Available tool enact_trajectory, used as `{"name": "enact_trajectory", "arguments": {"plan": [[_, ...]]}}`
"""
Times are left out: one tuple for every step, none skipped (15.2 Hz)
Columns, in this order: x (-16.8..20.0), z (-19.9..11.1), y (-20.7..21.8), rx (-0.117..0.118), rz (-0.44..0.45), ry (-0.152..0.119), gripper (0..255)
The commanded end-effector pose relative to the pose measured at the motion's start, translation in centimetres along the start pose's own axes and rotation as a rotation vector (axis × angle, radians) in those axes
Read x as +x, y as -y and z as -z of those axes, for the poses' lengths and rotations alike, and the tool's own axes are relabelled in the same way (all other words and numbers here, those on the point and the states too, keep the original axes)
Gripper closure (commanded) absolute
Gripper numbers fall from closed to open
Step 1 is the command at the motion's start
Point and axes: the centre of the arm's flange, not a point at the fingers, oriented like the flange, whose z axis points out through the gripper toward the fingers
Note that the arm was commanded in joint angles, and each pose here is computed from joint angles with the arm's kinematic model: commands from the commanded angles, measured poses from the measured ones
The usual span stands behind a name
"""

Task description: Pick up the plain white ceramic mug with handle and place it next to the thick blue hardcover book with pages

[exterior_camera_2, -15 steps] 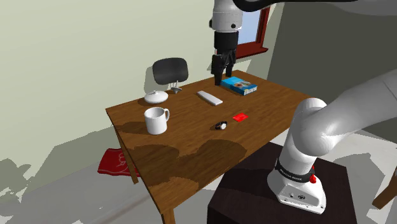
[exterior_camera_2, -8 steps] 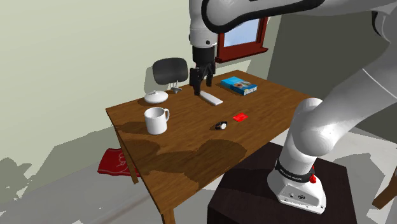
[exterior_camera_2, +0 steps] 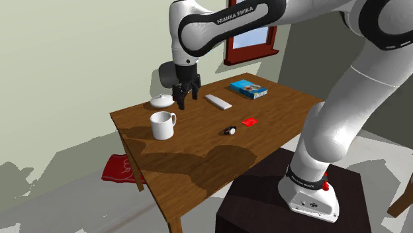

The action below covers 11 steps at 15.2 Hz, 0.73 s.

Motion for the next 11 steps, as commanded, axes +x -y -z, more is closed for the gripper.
{"name": "enact_trajectory", "arguments": {"plan": [[2.2,-1.6,0.7,0.000,0.004,-0.004,0],[3.2,-2.3,1.0,-0.001,0.005,-0.006,0],[4.3,-2.9,1.3,-0.001,0.007,-0.007,0],[5.4,-3.6,1.6,-0.002,0.009,-0.009,0],[6.4,-4.3,2.0,-0.003,0.011,-0.011,0],[7.5,-5.0,2.3,-0.003,0.012,-0.012,0],[8.5,-5.7,2.6,-0.004,0.014,-0.014,0],[9.6,-6.4,2.9,-0.004,0.016,-0.016,0],[10.7,-7.0,3.2,-0.005,0.018,-0.017,0],[11.7,-7.7,3.6,-0.005,0.019,-0.019,0],[12.8,-8.4,3.9,-0.006,0.021,-0.020,0]]}}
